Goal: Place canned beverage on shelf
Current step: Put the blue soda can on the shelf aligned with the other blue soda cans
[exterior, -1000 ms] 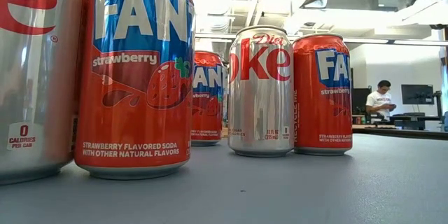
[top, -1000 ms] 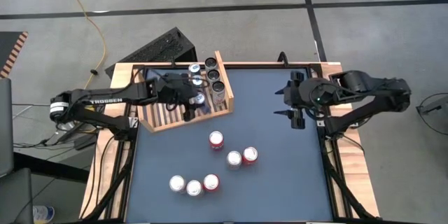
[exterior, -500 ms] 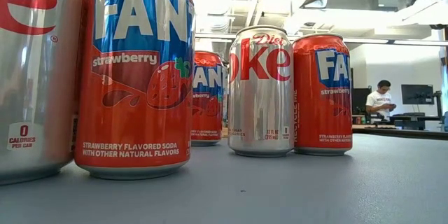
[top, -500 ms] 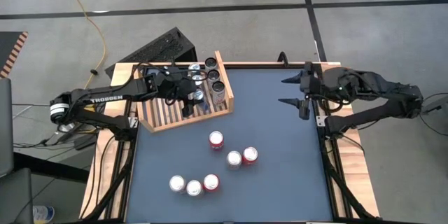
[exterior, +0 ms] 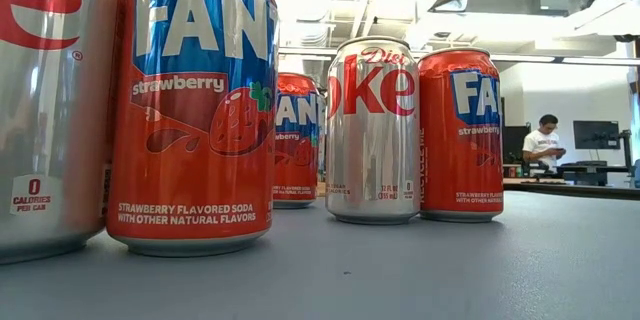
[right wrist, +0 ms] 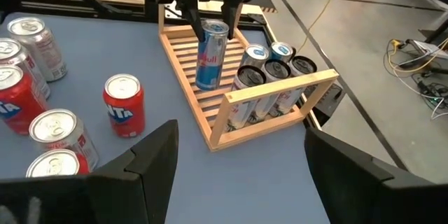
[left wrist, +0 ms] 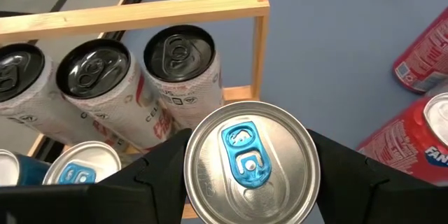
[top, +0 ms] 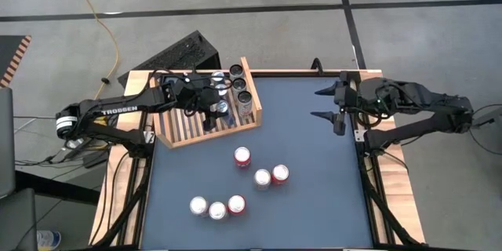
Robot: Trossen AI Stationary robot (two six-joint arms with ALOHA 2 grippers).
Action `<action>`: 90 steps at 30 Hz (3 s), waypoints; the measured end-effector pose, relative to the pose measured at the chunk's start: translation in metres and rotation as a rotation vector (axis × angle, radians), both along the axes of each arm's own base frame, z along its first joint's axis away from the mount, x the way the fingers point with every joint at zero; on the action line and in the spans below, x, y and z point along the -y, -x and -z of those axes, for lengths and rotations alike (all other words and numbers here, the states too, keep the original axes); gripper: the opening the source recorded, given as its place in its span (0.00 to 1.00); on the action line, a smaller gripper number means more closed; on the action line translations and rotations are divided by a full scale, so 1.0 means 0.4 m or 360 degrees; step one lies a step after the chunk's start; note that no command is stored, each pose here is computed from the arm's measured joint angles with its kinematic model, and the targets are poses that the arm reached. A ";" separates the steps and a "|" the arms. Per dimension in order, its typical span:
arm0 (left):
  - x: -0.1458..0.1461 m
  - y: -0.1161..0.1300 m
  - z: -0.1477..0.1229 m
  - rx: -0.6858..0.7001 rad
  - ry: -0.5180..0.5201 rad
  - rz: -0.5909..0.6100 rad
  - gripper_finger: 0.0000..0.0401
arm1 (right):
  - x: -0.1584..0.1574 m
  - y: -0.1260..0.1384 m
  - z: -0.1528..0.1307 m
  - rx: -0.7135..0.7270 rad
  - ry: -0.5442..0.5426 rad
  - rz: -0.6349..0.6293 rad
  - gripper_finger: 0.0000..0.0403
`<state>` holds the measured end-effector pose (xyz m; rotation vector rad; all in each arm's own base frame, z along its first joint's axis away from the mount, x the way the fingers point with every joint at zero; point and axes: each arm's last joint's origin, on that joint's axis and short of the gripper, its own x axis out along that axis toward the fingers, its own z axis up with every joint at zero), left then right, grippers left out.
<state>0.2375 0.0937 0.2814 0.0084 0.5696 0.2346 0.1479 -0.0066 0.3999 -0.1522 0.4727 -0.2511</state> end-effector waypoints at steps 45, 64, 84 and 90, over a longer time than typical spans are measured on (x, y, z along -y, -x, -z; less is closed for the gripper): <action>-0.099 -0.026 0.089 -0.0178 0.0046 -0.0022 0.56 | 0.000 -0.014 0.002 0.0008 -0.0044 0.0021 0.71; -0.109 -0.037 0.115 -0.0217 0.0084 0.0005 0.56 | 0.000 -0.014 0.002 0.0008 -0.0044 0.0022 0.71; -0.119 -0.044 0.118 -0.0240 0.0056 -0.0048 0.56 | 0.000 -0.011 0.007 -0.0025 -0.0047 0.0025 0.71; -0.120 -0.044 0.119 -0.0240 0.0067 -0.0049 0.56 | 0.000 -0.011 0.007 -0.0025 -0.0047 0.0025 0.71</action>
